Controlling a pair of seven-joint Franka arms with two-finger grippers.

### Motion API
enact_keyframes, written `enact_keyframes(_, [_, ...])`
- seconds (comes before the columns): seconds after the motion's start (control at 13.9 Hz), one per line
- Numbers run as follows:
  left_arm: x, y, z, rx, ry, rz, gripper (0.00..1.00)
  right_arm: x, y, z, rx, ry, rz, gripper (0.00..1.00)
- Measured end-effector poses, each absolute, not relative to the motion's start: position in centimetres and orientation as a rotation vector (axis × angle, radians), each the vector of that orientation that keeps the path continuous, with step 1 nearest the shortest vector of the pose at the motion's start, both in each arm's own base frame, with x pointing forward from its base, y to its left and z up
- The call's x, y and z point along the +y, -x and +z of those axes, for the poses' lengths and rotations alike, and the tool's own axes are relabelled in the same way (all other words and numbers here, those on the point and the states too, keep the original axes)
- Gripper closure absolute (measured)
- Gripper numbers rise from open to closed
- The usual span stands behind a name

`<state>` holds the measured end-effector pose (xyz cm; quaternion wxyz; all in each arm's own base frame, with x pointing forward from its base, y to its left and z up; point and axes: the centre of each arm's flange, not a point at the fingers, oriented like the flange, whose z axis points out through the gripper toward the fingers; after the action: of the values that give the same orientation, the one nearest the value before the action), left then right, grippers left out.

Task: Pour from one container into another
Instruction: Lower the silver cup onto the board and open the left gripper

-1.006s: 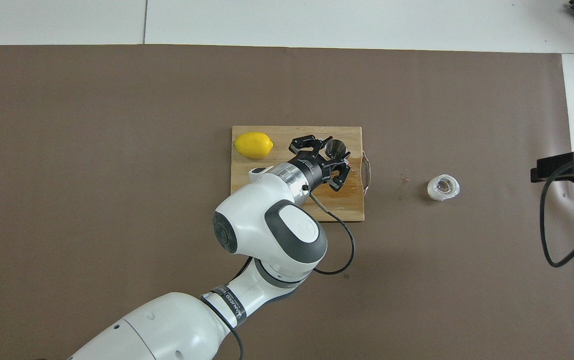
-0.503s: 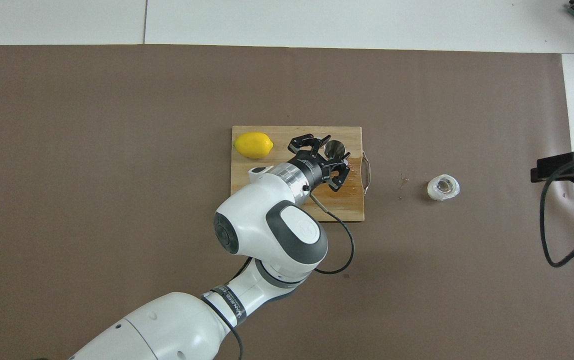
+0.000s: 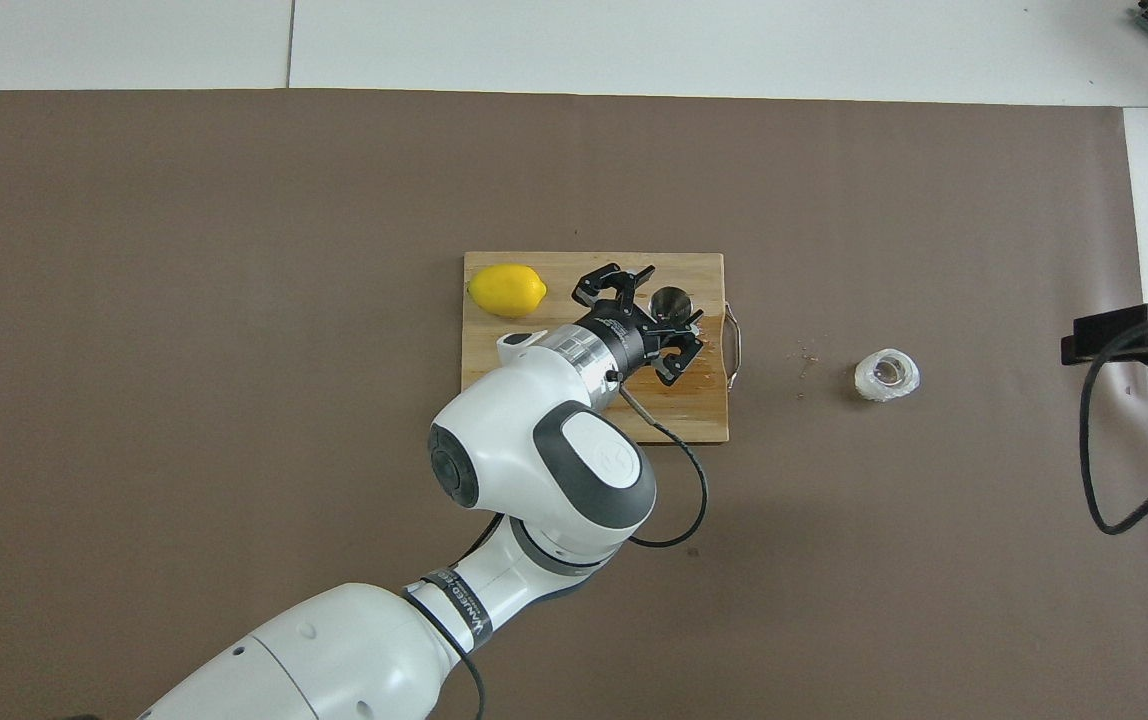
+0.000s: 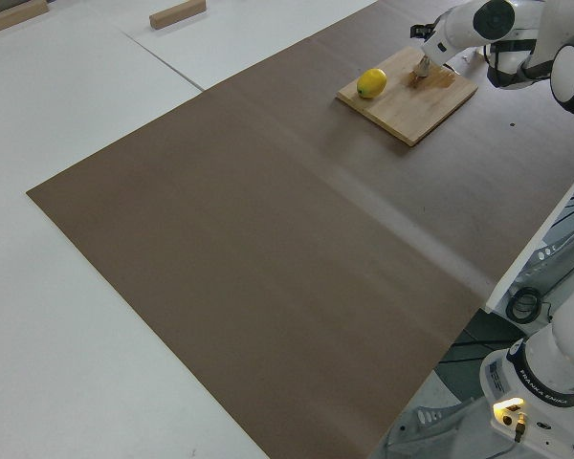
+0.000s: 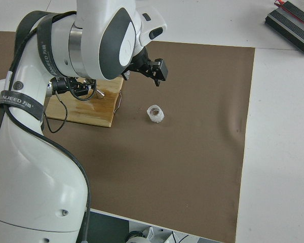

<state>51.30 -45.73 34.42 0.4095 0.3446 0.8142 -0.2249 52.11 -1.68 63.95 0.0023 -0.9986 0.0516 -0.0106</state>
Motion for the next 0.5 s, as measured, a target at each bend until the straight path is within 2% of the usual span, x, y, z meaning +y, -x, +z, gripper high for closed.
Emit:
enact_keyframes(0.07, [-45.7, -51.3, 34.4, 2.051, -0.868, -0.565, 0.03, -1.7, -52.1, 64.0, 0.162, 3.133, -0.033, 0.00])
enact_keyframes(0.14, [-45.7, -51.3, 34.5, 2.050, -0.867, -0.564, 0.00, -1.7, -52.1, 64.0, 0.162, 3.133, -0.033, 0.00])
enact_keyframes(0.5, [-46.4, -51.2, 36.5, 2.019, -0.836, -0.540, 0.00, -1.7, -52.1, 64.0, 0.162, 3.133, -0.033, 0.00])
